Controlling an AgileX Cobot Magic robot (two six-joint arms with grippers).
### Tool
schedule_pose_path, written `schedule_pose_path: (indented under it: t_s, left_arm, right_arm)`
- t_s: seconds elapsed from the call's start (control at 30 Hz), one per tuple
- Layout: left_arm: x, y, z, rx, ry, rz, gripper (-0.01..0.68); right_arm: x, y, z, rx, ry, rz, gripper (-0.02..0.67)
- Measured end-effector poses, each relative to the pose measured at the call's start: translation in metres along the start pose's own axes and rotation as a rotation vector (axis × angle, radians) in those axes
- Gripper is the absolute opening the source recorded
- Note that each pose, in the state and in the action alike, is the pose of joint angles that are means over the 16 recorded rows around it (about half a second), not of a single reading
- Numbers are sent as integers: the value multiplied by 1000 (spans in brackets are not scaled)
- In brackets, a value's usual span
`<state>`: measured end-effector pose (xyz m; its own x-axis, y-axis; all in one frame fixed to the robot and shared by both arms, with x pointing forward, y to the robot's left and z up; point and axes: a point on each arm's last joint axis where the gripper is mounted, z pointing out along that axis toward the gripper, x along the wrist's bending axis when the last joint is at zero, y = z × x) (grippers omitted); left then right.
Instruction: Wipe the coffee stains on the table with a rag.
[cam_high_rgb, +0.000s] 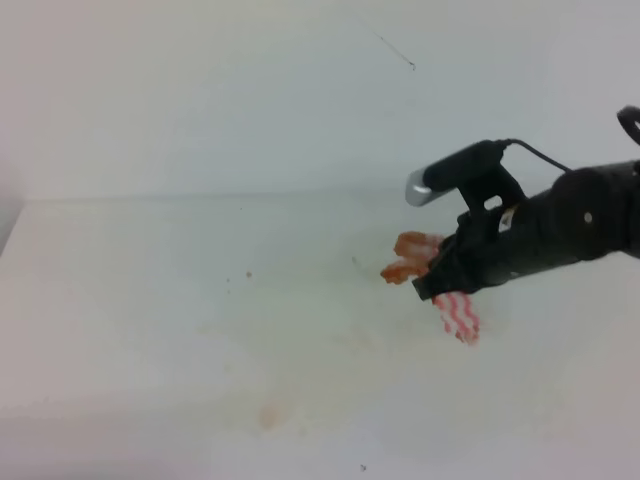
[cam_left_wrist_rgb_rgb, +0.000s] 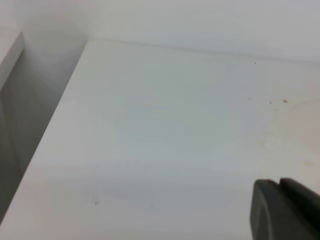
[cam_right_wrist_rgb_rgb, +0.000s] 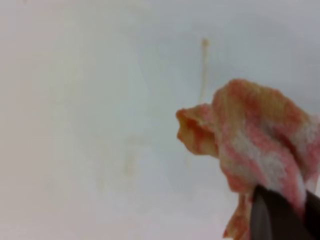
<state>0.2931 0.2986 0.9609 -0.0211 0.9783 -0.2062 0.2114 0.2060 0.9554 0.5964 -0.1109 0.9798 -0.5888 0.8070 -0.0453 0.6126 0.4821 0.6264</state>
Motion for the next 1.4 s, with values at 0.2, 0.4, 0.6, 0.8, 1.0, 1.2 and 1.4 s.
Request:
schedule_pose_path:
  t_s: [0.2,0.4,0.6,0.8,1.0,1.2,1.4]
  left_arm:
    - [0,0,0,0,0,0,-3]
    - [0,0,0,0,0,0,-3]
    - [0,0,0,0,0,0,-3]
    - [0,0,0,0,0,0,-3]
    - [0,0,0,0,0,0,-3]
    - [0,0,0,0,0,0,-3]
    - [0,0,0,0,0,0,-3]
  right_arm:
    - [4,-31,-2,6,-12,24,46]
    - [5,-39,0,32,-5,34,162]
    - [6,-28,-12,37,10,22,291]
    - [5,-7,-51,-6,8,-27,274]
    - [5,10,-117,-101,-34,-95,133]
    - [5,7,-186,-194,-118,-132,17]
    - [5,-18,-221,-235,-187,-104,4]
